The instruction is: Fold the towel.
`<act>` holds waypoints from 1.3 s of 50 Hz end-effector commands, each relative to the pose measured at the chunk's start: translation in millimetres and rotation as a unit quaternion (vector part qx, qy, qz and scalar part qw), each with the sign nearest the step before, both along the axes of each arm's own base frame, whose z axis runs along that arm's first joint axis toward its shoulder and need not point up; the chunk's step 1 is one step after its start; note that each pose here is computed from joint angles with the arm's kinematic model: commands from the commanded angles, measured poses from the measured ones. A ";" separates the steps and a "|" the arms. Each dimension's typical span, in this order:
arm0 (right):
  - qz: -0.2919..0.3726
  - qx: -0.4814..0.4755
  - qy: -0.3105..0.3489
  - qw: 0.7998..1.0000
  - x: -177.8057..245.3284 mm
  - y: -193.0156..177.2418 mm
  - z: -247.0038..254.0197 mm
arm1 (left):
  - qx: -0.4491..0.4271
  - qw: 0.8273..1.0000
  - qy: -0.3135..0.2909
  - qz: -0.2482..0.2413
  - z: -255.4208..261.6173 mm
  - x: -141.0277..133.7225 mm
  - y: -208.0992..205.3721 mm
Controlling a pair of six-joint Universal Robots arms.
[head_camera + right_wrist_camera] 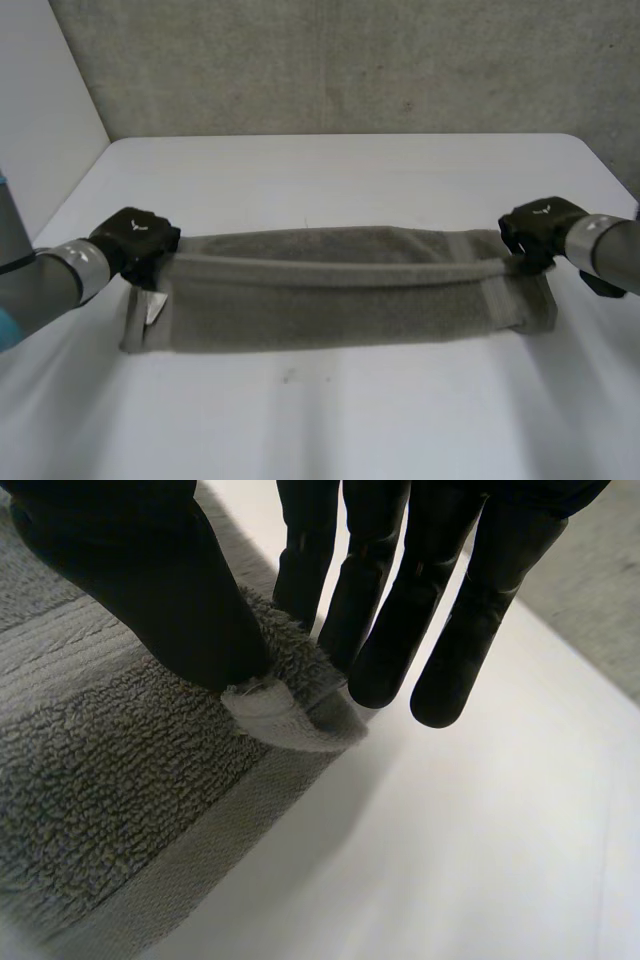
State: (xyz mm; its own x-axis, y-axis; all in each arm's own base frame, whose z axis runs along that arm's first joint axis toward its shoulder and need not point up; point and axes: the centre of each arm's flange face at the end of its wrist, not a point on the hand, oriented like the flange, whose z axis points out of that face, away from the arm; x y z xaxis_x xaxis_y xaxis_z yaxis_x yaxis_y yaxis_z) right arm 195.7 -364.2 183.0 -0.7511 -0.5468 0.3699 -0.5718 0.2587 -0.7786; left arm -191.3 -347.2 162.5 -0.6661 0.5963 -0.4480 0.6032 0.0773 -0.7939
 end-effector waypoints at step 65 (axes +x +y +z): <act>-0.038 -0.125 -0.063 0.989 -5.7 27.3 25.2 | -0.110 0.990 0.091 0.013 44.6 -28.4 23.3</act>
State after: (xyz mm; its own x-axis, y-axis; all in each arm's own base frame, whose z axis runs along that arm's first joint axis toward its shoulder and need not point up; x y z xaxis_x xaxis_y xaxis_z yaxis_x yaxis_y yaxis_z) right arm 211.0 -358.9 240.7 -0.8705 -0.2991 0.3910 -0.4047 -0.0174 -0.9143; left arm -226.4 -351.6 202.8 -0.6976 0.4493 -0.5582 0.5425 -0.1778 -0.8210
